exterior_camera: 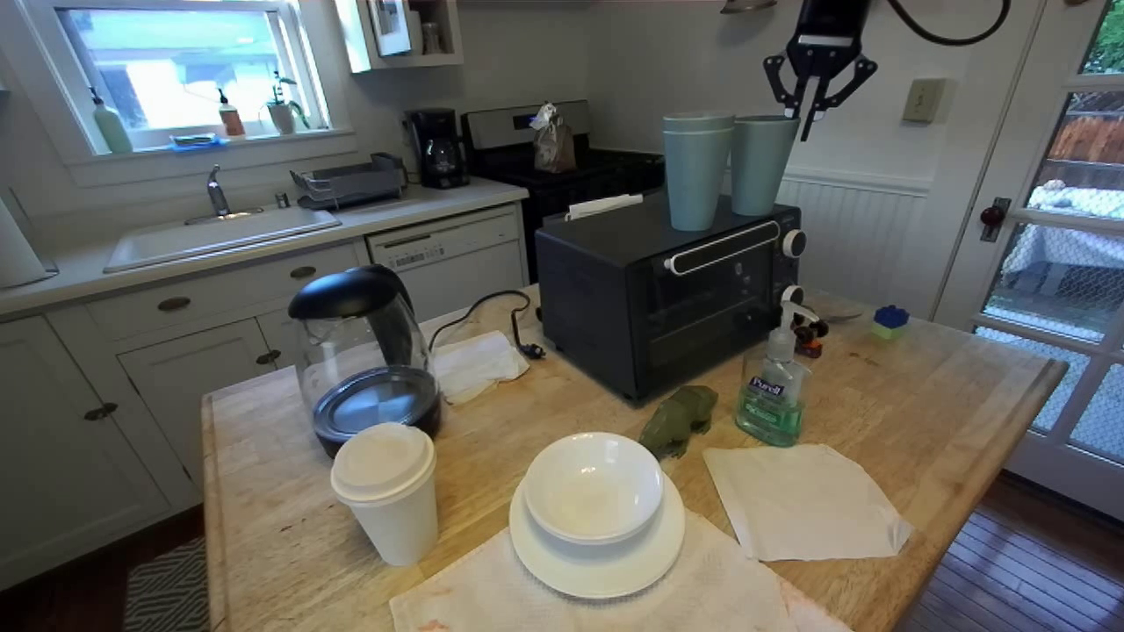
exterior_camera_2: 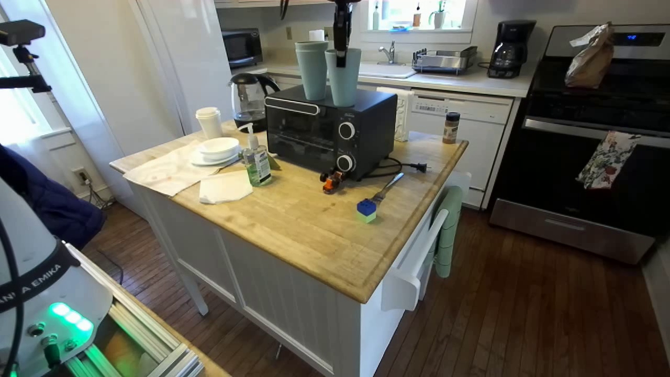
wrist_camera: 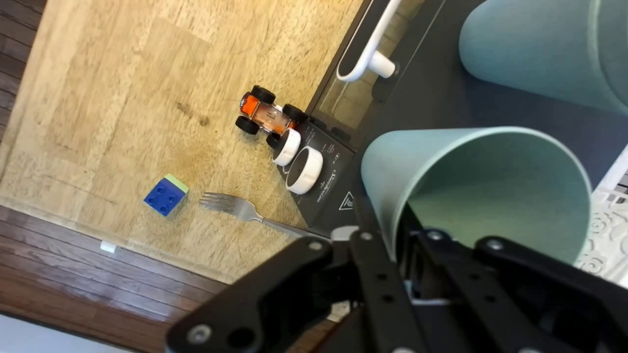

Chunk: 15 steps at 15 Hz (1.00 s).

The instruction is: Pick up the blue cup on the far left and put it in the middle blue cup, pick up the blue cup on the right and put it in the stacked blue cups

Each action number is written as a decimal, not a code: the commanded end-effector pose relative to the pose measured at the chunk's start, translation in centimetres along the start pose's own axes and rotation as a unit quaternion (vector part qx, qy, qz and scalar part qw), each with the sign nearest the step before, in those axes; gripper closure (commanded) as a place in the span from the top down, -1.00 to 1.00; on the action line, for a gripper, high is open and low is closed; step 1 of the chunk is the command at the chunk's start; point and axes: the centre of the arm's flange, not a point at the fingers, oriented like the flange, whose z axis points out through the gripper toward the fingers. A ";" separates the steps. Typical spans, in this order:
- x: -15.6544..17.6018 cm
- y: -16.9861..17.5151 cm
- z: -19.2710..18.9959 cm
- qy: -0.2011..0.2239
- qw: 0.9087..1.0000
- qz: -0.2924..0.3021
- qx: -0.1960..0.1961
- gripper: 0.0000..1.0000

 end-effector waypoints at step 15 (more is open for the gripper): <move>0.8 -0.7 -11.0 0.015 0.998 0.005 0.057 -0.98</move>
